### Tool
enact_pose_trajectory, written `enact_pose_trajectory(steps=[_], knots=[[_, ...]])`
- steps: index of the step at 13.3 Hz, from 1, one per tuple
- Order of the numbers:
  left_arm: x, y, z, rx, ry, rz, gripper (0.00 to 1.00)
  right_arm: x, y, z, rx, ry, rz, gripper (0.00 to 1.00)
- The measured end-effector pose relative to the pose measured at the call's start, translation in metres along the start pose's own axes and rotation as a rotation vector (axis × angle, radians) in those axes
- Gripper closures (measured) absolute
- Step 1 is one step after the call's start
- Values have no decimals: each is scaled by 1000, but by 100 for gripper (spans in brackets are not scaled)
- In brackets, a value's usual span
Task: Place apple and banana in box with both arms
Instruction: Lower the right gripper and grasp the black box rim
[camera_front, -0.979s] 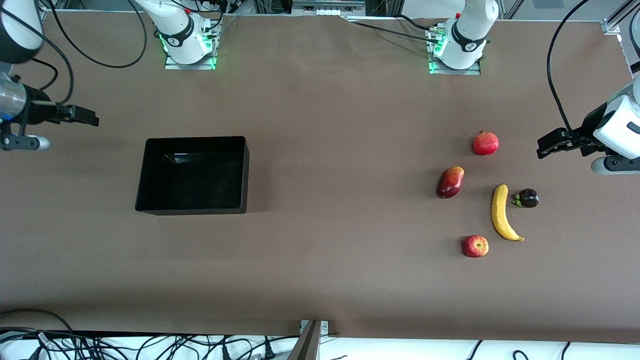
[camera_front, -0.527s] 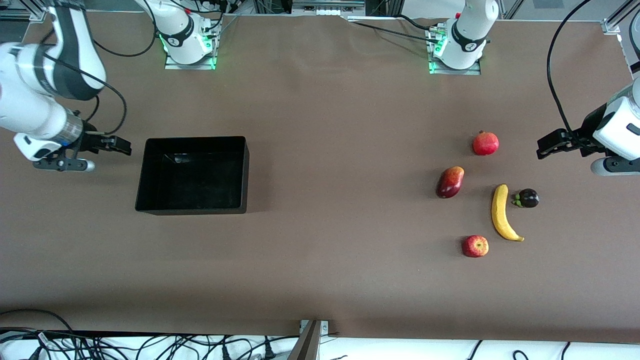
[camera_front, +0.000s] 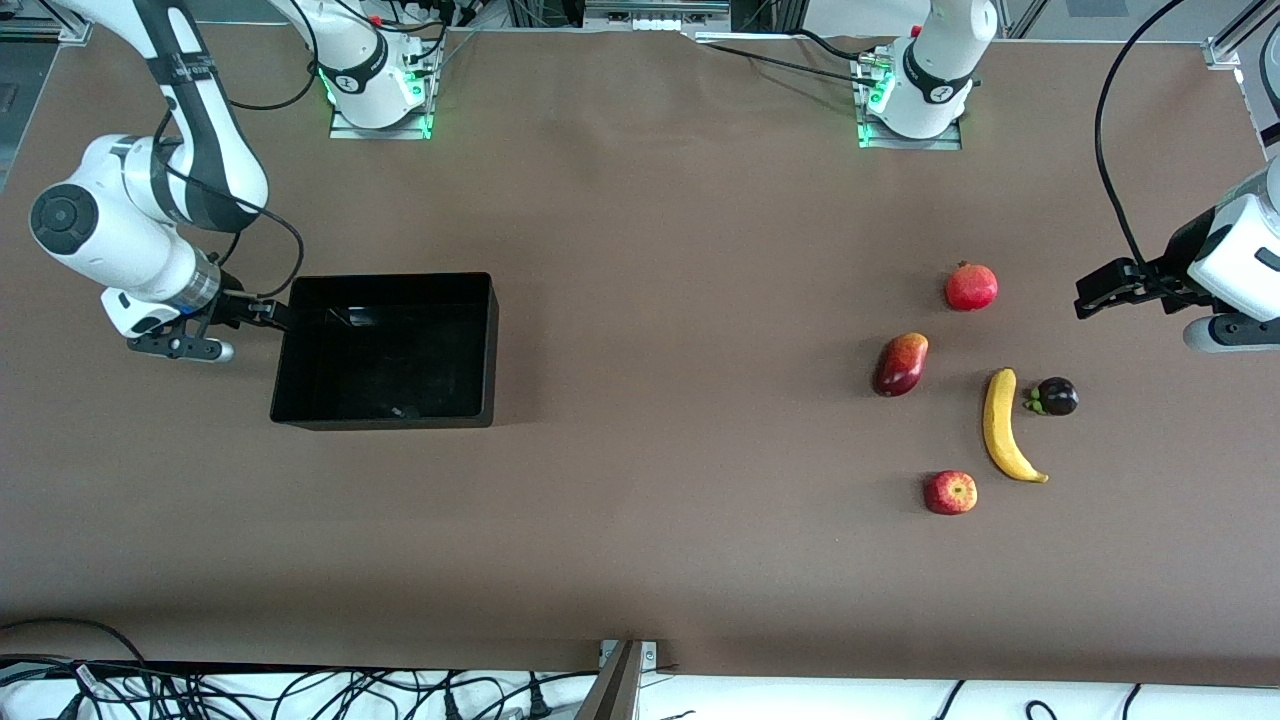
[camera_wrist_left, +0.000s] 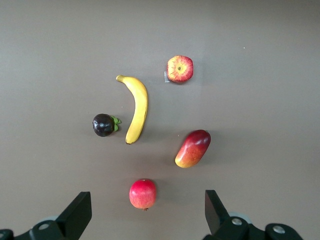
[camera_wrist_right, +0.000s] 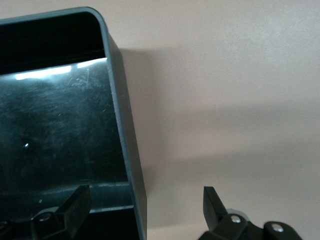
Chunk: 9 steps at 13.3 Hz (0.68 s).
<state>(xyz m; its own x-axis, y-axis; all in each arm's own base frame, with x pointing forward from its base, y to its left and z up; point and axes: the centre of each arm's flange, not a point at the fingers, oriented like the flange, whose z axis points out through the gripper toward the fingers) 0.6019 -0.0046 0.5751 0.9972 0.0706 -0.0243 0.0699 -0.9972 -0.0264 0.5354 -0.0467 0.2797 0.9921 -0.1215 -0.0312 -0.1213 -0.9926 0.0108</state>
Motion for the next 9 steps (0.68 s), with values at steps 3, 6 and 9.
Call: enact_pose_trajectory(steps=[3,6,9], knots=[[0,0,0,0,0,0,0,-6,-1,28,3,15,9,0],[0,0,0,0,0,0,0,-19,-1,52,5,34,10,0],[0,0,0,0,0,0,0,-21,-1,56,6,35,9,21]])
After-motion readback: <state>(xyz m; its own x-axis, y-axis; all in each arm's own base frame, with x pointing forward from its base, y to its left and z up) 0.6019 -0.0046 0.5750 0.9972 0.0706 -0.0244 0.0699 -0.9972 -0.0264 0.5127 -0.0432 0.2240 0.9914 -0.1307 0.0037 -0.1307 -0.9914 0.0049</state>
